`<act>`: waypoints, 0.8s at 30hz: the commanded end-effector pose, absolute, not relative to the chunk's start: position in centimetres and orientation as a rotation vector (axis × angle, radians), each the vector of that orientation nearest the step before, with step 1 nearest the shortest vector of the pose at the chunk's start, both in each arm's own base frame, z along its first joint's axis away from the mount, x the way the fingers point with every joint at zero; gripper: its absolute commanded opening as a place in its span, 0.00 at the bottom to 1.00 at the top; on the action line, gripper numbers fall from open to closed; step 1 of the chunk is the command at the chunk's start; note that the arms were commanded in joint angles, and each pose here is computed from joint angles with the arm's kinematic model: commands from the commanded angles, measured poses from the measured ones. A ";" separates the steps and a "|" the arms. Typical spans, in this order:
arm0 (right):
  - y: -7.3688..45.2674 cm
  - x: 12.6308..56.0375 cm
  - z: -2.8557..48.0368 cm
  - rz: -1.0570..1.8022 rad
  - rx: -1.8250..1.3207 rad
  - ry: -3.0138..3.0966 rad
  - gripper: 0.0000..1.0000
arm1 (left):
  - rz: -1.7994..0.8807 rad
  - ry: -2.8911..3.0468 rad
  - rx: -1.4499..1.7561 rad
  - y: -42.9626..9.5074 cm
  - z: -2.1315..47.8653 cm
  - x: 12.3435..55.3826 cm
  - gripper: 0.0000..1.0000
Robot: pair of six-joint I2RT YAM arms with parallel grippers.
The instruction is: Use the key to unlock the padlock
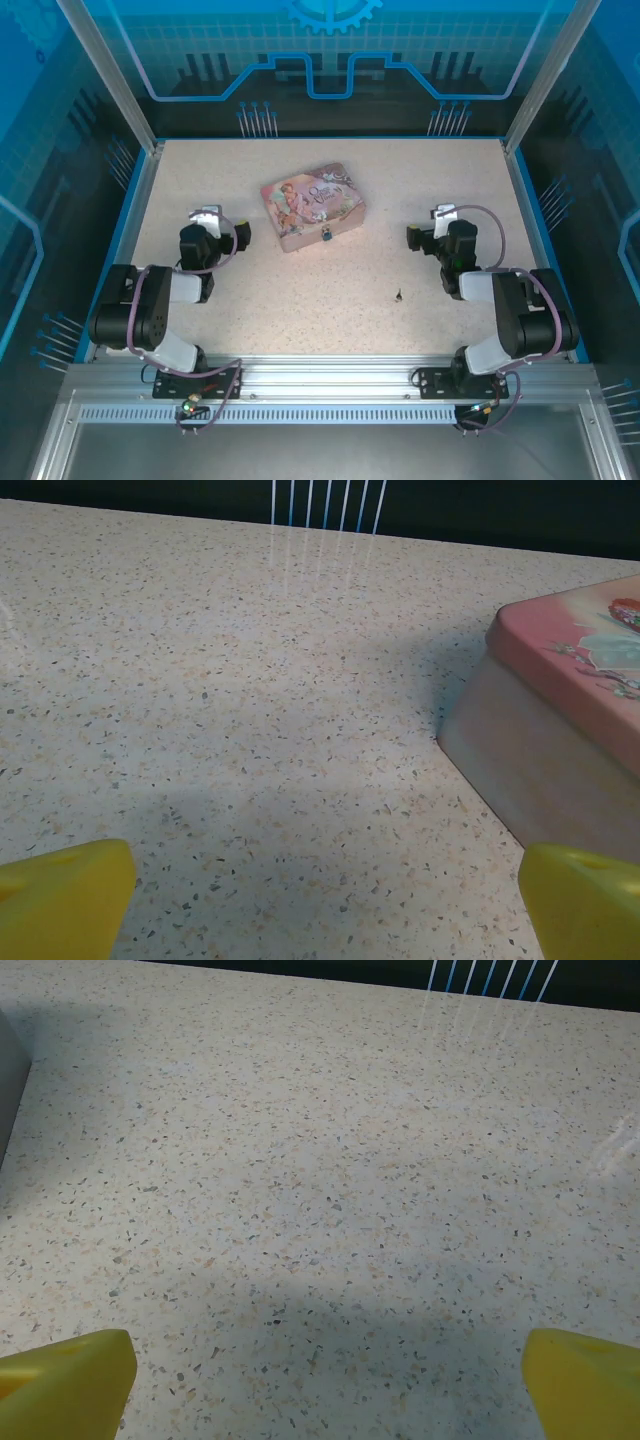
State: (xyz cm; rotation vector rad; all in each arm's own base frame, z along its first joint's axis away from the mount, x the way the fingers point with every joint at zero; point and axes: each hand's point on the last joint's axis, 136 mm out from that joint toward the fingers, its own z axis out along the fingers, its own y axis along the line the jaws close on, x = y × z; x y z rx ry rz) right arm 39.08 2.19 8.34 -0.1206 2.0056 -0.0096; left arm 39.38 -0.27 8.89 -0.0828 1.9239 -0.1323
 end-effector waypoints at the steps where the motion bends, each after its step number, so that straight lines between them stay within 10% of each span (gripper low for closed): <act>1: 2.2 39.7 9.5 -0.013 -0.108 1.963 1.00 | -0.143 1.910 -0.046 -0.8 9.5 39.8 0.99; 24: 1.3 39.8 11.8 0.022 -0.054 2.039 1.00 | -0.064 1.751 -0.227 2.5 11.4 37.1 0.99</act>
